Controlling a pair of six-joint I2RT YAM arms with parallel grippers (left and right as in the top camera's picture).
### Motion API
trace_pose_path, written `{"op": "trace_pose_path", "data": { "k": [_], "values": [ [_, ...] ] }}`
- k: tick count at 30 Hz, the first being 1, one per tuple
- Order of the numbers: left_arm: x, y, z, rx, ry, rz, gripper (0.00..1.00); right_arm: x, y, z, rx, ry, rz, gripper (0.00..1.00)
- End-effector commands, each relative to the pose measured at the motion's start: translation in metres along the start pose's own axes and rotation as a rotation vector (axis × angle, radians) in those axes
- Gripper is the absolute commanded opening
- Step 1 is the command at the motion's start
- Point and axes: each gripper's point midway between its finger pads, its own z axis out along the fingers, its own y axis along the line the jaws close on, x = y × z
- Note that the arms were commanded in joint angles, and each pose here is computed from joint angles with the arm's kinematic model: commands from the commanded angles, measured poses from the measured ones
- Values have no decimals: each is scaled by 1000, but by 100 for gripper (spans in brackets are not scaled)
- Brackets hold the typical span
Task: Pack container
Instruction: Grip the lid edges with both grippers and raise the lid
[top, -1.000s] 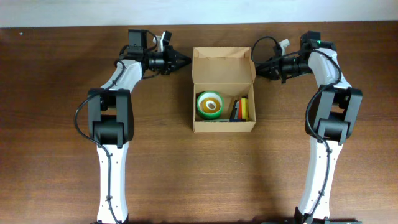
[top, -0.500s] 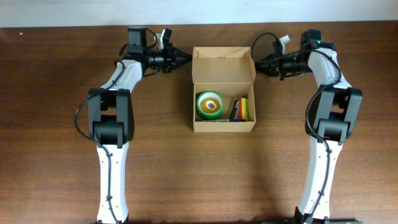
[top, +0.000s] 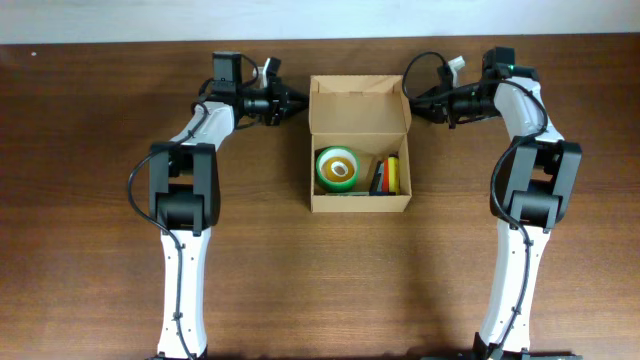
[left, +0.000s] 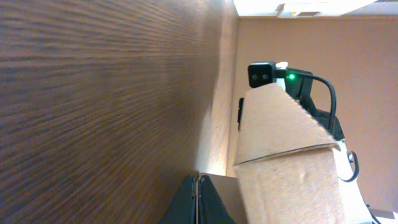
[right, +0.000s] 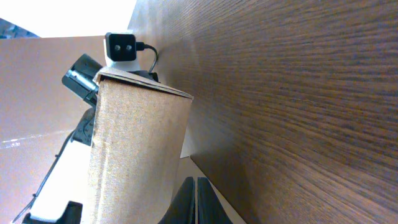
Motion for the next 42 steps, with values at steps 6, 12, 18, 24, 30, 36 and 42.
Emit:
{"op": "trace_pose_path", "data": {
  "k": [6, 12, 18, 24, 30, 36, 42],
  "values": [
    [8, -1, 13, 33, 40, 5, 2, 8, -1, 16, -26, 36, 24, 4],
    [2, -17, 17, 56, 33, 85, 2, 13, 8, 23, -58, 62, 30, 4],
    [-15, -50, 13, 90, 7, 213, 2, 7, 26, 19, -107, 53, -11, 4],
    [-26, -72, 5, 108, -12, 284, 2, -7, 55, 9, -109, 24, -92, 4],
    [-30, -79, 2, 111, -21, 310, 2, -14, 65, -3, 9, -5, -111, 4],
    [-28, -70, 12, 63, -33, 283, 2, -14, 73, -10, 62, -15, -113, 4],
    [-22, -56, 22, -70, -34, 297, 2, -10, 71, -11, 81, -5, -89, 4]
  ]
}}
